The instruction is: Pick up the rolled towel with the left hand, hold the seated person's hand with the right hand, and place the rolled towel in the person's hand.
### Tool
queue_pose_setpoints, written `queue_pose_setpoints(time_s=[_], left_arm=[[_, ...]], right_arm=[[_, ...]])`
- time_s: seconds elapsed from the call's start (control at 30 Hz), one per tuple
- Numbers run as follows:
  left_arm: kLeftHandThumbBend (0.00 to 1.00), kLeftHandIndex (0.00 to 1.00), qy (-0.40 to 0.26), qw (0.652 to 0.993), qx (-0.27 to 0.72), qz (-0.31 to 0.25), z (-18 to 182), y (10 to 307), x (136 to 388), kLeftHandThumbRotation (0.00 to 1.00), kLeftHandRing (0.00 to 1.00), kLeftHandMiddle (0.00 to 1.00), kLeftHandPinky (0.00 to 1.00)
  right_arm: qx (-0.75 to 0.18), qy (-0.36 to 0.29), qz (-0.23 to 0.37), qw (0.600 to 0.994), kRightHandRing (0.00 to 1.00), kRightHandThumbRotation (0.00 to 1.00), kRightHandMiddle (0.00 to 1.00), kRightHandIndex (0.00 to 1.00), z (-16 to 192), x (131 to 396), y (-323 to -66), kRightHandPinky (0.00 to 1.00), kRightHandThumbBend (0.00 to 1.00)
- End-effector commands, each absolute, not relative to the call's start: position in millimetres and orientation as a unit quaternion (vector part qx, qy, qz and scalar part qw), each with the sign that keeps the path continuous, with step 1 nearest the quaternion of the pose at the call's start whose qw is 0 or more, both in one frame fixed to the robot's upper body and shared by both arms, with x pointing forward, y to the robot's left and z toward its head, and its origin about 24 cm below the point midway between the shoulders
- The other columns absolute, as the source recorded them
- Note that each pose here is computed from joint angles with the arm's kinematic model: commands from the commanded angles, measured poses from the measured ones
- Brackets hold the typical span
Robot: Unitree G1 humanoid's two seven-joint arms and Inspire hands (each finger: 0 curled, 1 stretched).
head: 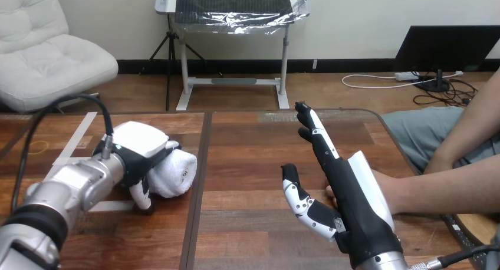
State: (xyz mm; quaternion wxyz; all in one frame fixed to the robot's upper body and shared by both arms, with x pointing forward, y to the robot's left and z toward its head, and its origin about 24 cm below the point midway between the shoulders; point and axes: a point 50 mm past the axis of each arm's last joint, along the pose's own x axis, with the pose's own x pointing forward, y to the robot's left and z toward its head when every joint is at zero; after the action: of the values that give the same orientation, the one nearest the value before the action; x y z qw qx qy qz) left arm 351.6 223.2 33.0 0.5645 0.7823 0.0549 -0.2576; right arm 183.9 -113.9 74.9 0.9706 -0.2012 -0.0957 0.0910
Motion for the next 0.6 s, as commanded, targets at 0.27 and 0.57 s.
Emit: queue_pose_setpoints(time_s=[0.27, 0.57], left_arm=[[0.90, 0.94, 0.024, 0.548, 0.808, -0.216, 49.3, 209.7, 369.4, 0.19, 0.96, 0.98, 0.99], [0.89, 0.94, 0.025, 0.545, 0.813, -0.201, 41.5, 208.1, 367.5, 0.17, 0.96, 0.97, 0.99]], right_arm=[[-0.201, -0.132, 0.086, 0.967, 0.94, 0.00, 0.98, 1.00, 90.8, 185.9, -115.8, 0.98, 0.00], [-0.203, -0.130, 0.085, 0.967, 0.95, 0.00, 0.99, 1.00, 90.9, 184.9, -117.3, 0.99, 0.00]])
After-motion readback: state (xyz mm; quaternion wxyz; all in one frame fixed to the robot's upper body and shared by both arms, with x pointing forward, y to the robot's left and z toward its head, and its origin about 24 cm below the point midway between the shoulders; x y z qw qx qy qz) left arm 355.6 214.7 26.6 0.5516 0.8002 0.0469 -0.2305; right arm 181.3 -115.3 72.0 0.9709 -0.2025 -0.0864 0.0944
